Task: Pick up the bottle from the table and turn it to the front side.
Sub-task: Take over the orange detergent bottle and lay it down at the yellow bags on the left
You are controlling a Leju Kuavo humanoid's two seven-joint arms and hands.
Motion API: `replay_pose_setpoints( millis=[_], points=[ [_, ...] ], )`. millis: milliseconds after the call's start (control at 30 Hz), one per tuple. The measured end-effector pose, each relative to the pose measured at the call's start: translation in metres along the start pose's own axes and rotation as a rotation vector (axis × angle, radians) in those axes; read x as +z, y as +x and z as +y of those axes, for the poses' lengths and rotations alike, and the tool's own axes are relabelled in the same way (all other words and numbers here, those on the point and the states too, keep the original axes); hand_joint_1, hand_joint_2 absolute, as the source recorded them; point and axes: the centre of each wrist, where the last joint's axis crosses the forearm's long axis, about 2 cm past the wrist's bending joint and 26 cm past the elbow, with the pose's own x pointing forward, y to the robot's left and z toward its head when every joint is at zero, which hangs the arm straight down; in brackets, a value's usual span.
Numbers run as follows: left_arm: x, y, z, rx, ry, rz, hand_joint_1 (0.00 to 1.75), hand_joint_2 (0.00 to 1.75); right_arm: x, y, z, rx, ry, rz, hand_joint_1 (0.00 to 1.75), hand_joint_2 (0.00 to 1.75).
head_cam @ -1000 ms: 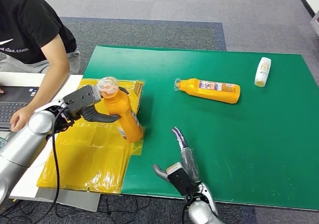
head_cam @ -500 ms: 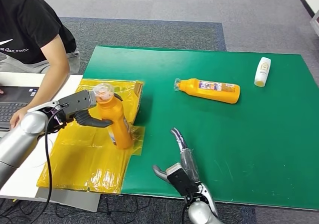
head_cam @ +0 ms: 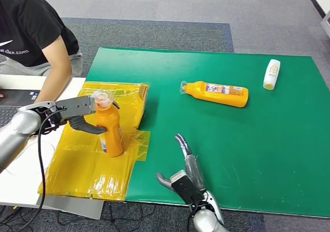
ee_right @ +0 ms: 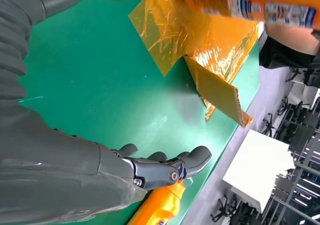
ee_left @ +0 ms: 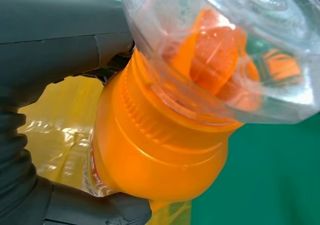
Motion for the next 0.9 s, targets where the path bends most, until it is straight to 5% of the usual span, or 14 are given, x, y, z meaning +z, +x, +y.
replay_pose_setpoints(
  millis=[333, 633, 900],
  points=[
    [0.017, -0.001, 0.02, -0.052, -0.048, 0.076, 1.75, 1.75, 0.001, 0.0, 0.002, -0.008, 0.012, 0.0, 0.0, 1.75],
    [0.007, 0.007, 0.022, -0.11, -0.082, 0.101, 1.75, 1.75, -0.001, 0.001, 0.004, -0.018, 0.026, -0.006, 0.0, 1.75],
    [-0.023, 0.017, 0.014, -0.187, -0.098, 0.109, 1.75, 1.75, -0.006, 0.004, 0.007, -0.017, 0.056, -0.023, 0.0, 1.75]
  ],
)
